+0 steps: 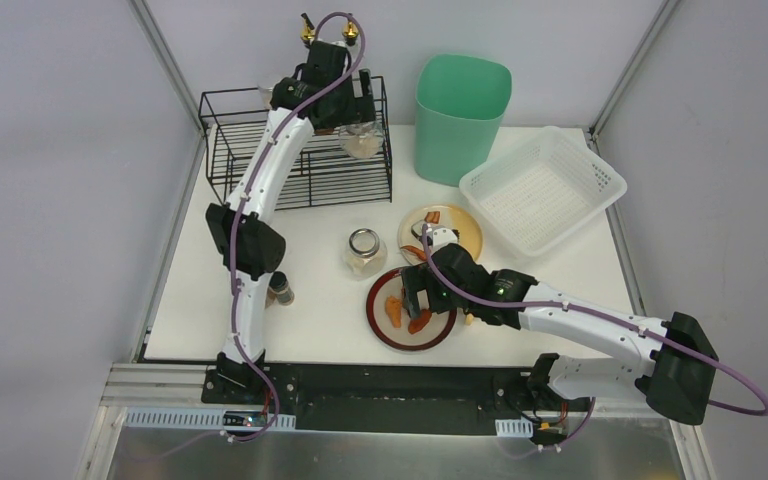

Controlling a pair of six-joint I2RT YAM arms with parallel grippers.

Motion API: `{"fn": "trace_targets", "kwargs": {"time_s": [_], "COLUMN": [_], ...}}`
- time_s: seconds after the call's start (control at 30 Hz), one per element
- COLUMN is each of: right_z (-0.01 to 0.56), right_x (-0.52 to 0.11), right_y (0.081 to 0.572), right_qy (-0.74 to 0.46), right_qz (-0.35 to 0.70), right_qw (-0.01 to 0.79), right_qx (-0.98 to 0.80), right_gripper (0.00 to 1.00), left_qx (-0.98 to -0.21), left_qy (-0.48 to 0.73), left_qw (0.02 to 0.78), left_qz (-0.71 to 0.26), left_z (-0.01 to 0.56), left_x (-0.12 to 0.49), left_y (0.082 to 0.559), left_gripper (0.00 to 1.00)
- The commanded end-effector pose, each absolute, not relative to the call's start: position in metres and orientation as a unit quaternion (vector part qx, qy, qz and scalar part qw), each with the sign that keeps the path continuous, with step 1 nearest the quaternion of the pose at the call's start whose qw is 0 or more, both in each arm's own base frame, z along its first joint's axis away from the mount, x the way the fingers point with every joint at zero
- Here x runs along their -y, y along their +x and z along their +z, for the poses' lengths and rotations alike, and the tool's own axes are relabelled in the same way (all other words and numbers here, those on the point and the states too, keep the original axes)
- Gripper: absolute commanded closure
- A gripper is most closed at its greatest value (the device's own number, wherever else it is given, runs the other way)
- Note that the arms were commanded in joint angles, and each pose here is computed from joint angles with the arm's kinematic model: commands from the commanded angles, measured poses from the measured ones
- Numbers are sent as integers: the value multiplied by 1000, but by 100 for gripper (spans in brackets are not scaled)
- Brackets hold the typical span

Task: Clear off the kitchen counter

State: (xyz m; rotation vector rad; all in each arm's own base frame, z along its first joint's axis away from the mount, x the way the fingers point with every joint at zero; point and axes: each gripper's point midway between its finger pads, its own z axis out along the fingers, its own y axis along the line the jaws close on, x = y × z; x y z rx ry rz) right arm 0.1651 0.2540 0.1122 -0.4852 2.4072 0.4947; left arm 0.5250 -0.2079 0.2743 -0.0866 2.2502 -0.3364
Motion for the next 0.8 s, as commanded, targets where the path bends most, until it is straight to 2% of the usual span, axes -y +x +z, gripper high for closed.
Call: {"fn": "trace_targets", "kwargs": {"time_s": [0.0,0.3,0.77], "right_z": [124,127,171], "right_x": [-258,-255,-201], "right_y": [169,171,204], "right_qy": [-176,-167,-42], "right_qz": [198,195,177], "right_qw": [330,336,465], "right_qx": [-906,-906,-867], "right_gripper": [1,1,1], "left_qx": [-873,-888,-924], "left_qy": [-4,65,87], "left_qw": [467,442,368], "left_qz": [-140,-113,-61], "left_z": [335,323,241], "left_x": [212,234,226], "left_y": [489,418,329], "left_gripper": [4,1,1]}}
